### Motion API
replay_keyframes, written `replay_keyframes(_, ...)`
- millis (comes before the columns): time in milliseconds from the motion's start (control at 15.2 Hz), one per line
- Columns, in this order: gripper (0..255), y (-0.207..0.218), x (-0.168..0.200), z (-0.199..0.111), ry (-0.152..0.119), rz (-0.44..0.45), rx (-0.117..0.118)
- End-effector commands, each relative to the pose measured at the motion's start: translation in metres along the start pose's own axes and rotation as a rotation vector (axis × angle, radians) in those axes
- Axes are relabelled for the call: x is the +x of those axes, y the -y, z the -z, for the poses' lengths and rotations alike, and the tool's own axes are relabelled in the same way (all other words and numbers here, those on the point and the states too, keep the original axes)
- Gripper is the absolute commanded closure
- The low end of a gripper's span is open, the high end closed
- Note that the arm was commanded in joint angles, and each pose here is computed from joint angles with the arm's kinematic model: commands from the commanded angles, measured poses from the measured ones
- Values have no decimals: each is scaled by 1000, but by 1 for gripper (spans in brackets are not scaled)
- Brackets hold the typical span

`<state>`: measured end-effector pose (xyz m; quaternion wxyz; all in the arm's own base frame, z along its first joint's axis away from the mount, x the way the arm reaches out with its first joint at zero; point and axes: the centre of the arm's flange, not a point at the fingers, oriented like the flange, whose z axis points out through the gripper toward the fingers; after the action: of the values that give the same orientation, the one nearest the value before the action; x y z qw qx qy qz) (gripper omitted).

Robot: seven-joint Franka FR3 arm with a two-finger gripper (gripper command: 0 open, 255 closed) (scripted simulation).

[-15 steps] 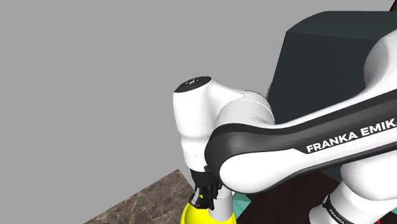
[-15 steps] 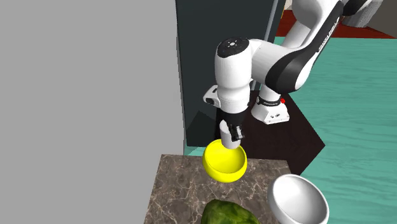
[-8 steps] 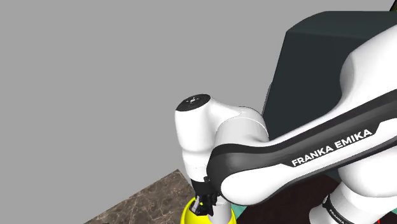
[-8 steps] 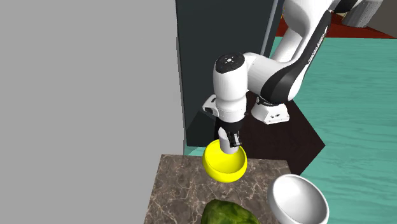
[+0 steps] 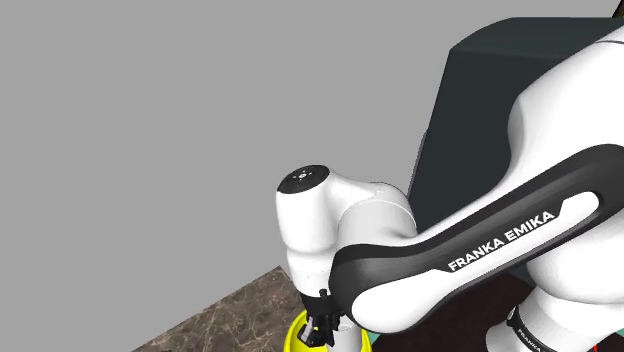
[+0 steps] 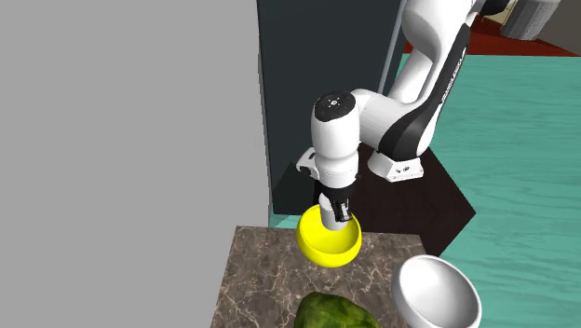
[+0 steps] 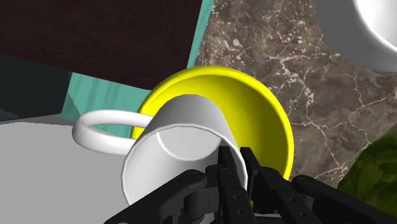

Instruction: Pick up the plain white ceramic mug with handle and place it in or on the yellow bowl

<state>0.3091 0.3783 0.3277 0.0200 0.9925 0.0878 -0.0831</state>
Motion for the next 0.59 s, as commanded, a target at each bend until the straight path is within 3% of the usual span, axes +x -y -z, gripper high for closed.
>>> replay_keyframes(0, 255, 0, 0, 0, 0, 0, 0)
replay_keyframes(198, 255, 0, 0, 0, 0, 0, 0)
replay_keyframes(264, 0, 0, 0, 0, 0, 0, 0)
replay_keyframes(528, 0, 0, 0, 0, 0, 0, 0)
